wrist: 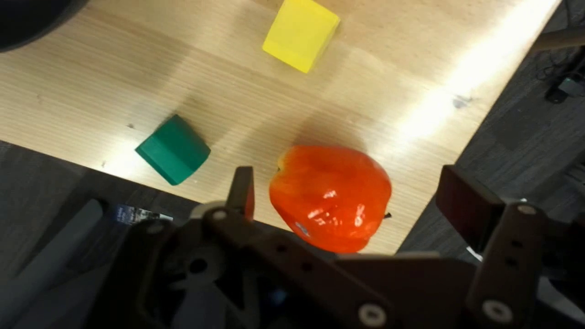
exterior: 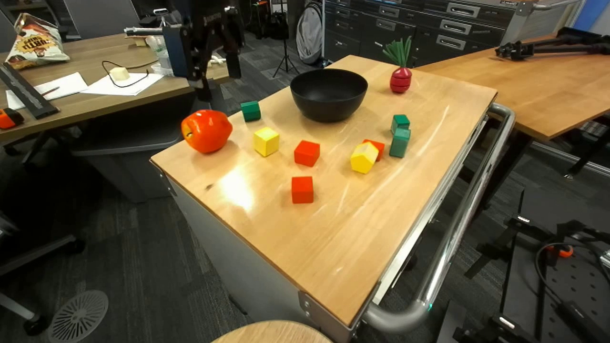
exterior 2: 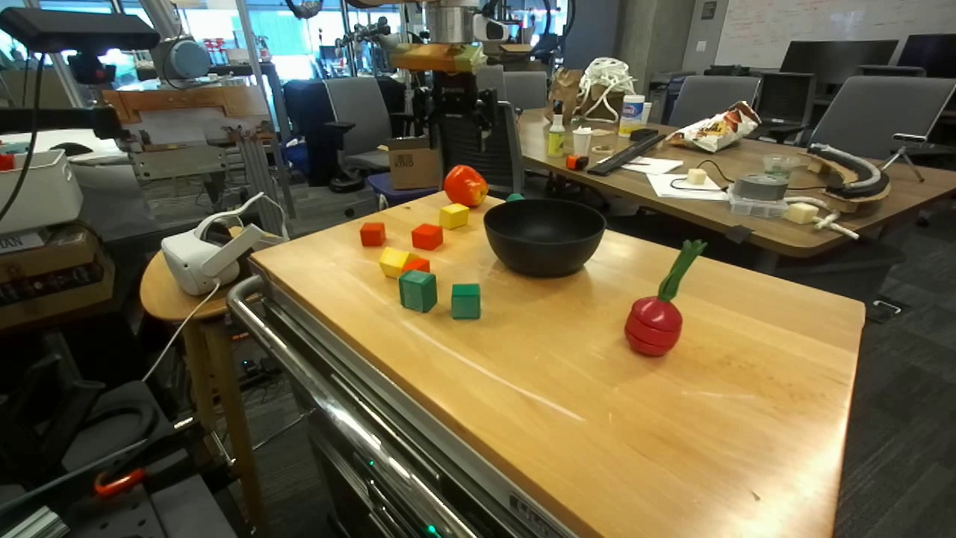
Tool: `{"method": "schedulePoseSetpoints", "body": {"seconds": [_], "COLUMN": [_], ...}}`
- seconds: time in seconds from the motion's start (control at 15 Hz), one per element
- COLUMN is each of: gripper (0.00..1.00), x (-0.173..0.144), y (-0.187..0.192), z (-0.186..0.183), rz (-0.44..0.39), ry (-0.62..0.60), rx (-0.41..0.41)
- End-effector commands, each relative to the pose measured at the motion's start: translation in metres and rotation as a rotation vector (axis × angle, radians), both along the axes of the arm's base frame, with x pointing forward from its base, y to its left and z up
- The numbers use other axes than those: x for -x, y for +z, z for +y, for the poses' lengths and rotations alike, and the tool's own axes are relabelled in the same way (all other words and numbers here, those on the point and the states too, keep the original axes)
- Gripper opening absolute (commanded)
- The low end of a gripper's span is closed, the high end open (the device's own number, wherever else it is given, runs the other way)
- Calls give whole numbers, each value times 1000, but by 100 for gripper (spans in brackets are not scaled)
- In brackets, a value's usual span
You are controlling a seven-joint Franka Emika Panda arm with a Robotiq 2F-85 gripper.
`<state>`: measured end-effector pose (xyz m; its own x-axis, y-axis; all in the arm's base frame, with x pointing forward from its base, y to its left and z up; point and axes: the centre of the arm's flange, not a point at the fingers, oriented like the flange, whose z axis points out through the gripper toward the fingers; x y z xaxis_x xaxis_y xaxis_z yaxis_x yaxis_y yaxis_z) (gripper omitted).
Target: Remove the objects from the black bowl and put them on the table then move the apple to the right
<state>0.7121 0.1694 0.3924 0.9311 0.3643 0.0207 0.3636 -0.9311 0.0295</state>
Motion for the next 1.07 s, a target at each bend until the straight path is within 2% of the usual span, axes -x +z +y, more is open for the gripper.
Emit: {"method": "schedulePoseSetpoints", "body": {"seconds": [0.0,0.13,0.27,0.67,1.0], "gripper": [100,100,100,100,100], "x": [-2,-5,-6,-24,-36], "y": [-7,-14,-11,-27,-39], "z": [4,14,17,31,43], "rz": [14,23,21,5,-40], "ry": [11,24,26,15,0], "rx": [47,96,104,44,27]}}
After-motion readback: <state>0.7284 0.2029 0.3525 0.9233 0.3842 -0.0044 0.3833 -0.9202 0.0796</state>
